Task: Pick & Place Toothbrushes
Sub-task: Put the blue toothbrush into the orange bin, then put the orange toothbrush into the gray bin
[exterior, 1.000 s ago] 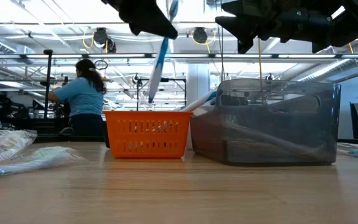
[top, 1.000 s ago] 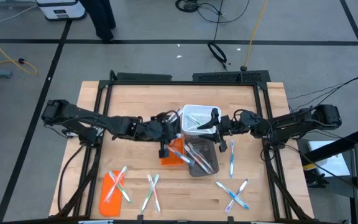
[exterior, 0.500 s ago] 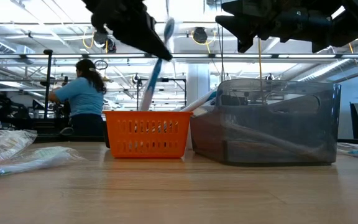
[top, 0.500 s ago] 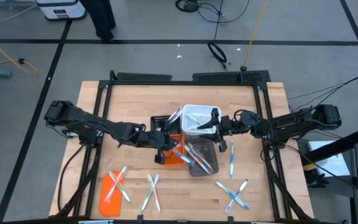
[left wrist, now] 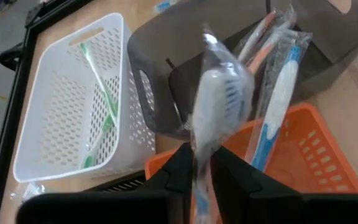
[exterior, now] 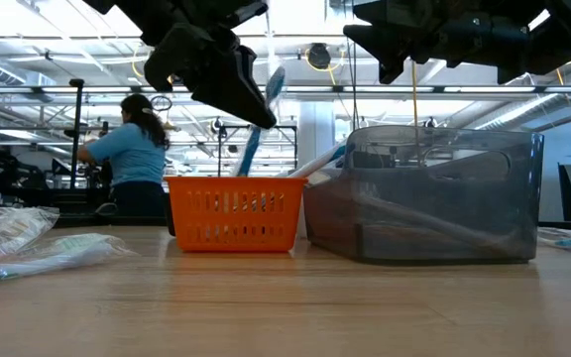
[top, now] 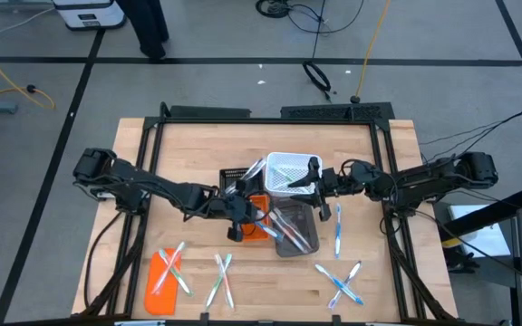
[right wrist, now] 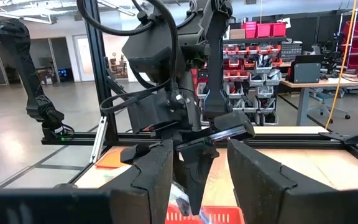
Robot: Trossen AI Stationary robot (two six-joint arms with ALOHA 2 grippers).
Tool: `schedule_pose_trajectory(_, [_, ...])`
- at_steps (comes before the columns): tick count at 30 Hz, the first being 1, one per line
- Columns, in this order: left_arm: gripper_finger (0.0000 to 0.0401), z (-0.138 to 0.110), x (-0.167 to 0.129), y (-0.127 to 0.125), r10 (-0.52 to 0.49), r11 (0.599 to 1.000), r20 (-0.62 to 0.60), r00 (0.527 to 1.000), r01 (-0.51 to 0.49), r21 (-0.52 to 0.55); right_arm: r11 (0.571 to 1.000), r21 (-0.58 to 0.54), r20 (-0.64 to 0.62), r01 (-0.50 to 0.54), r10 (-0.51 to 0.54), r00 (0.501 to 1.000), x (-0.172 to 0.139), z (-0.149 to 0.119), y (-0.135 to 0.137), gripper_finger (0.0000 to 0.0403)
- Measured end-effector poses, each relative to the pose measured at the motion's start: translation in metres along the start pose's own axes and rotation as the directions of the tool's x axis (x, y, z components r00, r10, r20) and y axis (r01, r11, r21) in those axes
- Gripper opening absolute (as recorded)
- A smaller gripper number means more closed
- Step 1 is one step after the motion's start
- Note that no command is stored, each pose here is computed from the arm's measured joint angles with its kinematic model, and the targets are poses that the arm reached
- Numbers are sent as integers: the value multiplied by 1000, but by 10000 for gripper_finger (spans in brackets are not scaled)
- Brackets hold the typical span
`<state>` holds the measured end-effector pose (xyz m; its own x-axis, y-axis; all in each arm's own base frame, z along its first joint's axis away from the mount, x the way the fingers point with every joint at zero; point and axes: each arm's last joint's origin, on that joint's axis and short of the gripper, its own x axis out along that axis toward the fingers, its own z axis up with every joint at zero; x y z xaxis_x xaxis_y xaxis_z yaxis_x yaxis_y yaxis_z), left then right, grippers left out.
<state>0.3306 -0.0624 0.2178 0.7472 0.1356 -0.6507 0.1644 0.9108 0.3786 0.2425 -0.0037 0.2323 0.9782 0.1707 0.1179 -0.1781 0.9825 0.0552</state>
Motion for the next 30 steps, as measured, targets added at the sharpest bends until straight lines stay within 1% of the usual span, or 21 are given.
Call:
schedule_pose_trajectory(14, [114, 0, 0, -1, -6, 999, -2, 1000, 6, -33, 1000, 0, -1, 0, 0, 1000, 0, 0, 0, 145])
schedule_pose_trajectory(19, [124, 0, -2, -6, -20, 998, -9, 1000, 20, -64, 1000, 0, -1, 0, 0, 1000, 0, 0, 0, 145])
schedule_pose_trajectory(23, [124, 1, -11, -11, -41, 990, -16, 999, 38, -132, 1000, 0, -2, 1, -1, 1000, 0, 0, 0, 142])
schedule_pose_trajectory(25, [124, -1, -17, -15, -57, 983, -45, 997, 48, -178, 1000, 1, -5, 1, -1, 1000, 0, 0, 0, 142])
schedule_pose_trajectory(27, [124, -1, -25, -18, -73, 966, -55, 996, 57, -254, 1000, 2, -8, 2, -2, 1000, 0, -1, 0, 143])
schedule_pose_trajectory(30, [124, -3, -38, -22, -100, 923, -83, 991, 62, -380, 1000, 4, -19, 3, -3, 1000, 0, -2, 0, 144])
